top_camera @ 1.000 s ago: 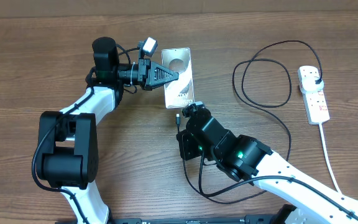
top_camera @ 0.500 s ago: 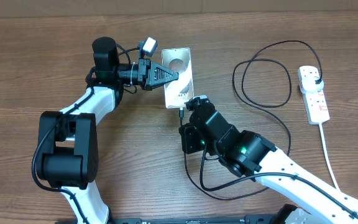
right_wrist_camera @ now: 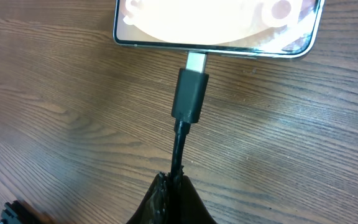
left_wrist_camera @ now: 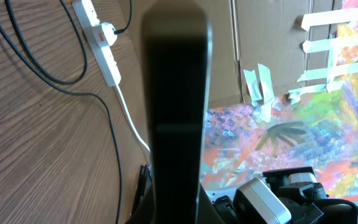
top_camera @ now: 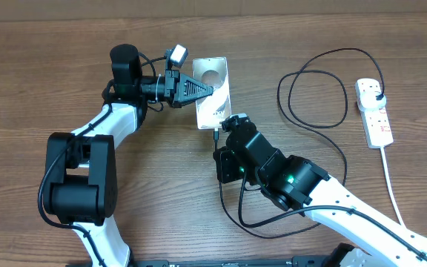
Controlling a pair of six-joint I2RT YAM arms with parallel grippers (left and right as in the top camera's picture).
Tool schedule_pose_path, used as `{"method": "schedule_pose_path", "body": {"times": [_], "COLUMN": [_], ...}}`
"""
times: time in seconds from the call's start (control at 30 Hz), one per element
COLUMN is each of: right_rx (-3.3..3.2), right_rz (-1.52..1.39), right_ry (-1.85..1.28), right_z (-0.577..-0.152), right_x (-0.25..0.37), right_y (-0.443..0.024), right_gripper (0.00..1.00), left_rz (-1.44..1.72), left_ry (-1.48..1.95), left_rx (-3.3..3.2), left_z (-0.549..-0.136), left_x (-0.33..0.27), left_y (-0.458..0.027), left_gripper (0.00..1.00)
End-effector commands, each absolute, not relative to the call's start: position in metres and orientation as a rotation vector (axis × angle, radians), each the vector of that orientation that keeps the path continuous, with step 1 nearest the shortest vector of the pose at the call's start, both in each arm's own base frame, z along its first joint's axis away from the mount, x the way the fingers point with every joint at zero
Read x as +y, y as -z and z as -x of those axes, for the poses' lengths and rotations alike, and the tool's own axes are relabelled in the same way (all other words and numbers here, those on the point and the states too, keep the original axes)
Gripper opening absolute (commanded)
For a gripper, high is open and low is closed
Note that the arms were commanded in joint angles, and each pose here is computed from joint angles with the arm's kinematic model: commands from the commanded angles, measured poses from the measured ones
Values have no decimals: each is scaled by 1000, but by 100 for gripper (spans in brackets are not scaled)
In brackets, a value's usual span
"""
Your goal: Plug charger to phone and switch on socket
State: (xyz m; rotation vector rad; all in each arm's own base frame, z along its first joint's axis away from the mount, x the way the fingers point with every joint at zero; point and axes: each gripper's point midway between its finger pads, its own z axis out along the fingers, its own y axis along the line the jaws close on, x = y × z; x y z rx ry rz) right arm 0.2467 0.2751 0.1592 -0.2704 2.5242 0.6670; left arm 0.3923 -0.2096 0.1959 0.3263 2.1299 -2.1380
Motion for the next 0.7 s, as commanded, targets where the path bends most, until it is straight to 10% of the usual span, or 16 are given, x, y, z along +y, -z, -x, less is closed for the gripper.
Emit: {"method": "schedule_pose_path", "body": {"times": [0.0,0.67], "right_rx": [2480,2464], "right_rz": [259,275], "right_ry": [-686,-724], "right_z": [-254,-254], "right_x": [279,285], "right_y": [-174,-178], "right_gripper": [4,4], "left_rz": [-380,-342], "left_ry": [2152,2175], "left_rx": [2118,2145], "left_z": [-387,-386], "left_x": [-212,-212], "left_y": [-204,-201], "left_gripper": [4,4]}}
